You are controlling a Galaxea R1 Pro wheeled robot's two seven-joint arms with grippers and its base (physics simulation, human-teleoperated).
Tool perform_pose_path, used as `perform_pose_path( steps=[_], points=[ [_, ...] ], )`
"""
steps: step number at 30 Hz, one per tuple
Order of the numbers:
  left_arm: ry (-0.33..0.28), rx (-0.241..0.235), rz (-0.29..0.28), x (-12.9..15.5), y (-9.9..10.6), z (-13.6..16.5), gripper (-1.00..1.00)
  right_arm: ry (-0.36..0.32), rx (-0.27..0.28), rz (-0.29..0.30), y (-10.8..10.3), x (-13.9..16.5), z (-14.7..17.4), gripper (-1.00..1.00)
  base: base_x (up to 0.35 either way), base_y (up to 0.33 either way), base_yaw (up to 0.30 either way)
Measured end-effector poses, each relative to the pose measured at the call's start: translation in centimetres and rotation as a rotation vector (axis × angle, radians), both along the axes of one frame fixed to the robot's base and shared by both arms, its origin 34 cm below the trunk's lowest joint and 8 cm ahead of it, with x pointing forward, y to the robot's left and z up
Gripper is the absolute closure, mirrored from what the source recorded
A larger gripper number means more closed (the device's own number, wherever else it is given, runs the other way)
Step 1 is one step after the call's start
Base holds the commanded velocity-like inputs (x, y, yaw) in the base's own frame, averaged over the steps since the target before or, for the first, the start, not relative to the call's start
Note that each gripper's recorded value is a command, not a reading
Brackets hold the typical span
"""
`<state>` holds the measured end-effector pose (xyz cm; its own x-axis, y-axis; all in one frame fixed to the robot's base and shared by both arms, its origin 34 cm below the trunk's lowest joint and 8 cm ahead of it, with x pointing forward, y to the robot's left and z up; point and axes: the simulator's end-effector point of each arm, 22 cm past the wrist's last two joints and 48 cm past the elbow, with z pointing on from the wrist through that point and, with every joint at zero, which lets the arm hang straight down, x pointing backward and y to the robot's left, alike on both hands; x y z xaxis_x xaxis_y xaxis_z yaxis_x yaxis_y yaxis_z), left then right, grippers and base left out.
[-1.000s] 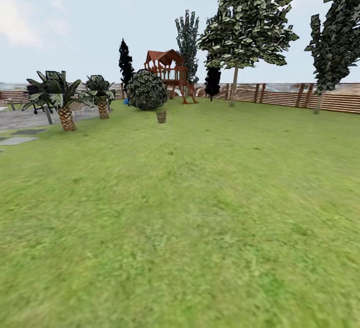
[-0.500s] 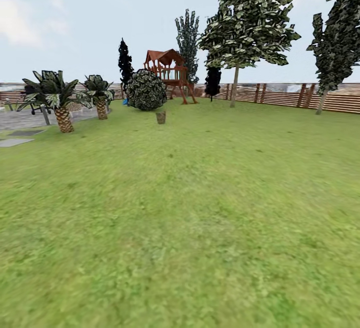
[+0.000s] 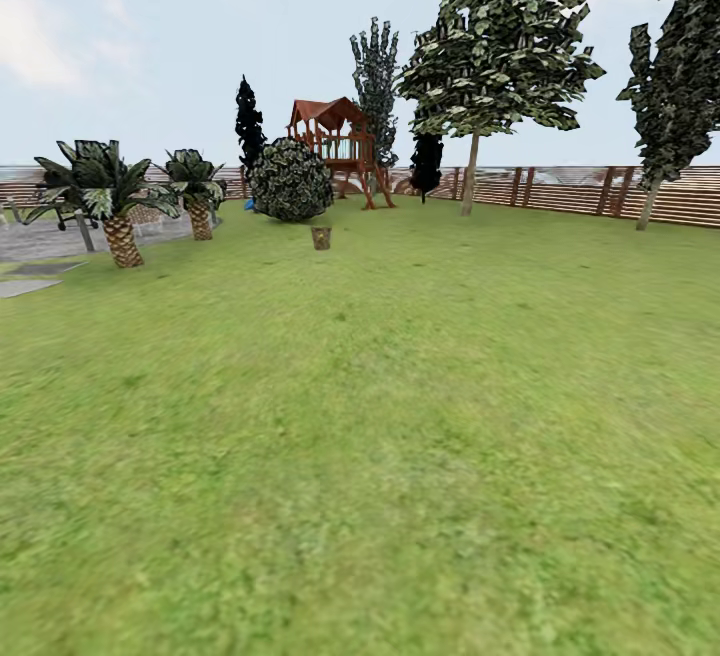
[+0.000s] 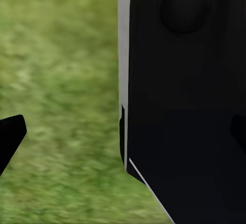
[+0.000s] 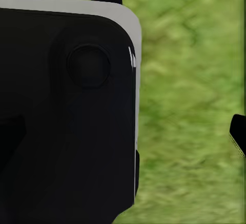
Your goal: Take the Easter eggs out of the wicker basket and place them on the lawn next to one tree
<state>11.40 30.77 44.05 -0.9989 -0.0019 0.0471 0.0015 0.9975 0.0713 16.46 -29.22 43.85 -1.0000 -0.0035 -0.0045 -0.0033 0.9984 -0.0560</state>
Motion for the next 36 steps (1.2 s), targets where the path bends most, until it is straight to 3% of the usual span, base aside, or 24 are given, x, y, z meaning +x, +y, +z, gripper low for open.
perform_pose_path(
  steps=[36],
  points=[
    [0.0,0.0,0.0,0.0,0.0,0.0,-1.0,0.0,0.006,0.001,0.12,0.0,-0.01,-1.0,0.338,0.0,-0.031]
  ],
)
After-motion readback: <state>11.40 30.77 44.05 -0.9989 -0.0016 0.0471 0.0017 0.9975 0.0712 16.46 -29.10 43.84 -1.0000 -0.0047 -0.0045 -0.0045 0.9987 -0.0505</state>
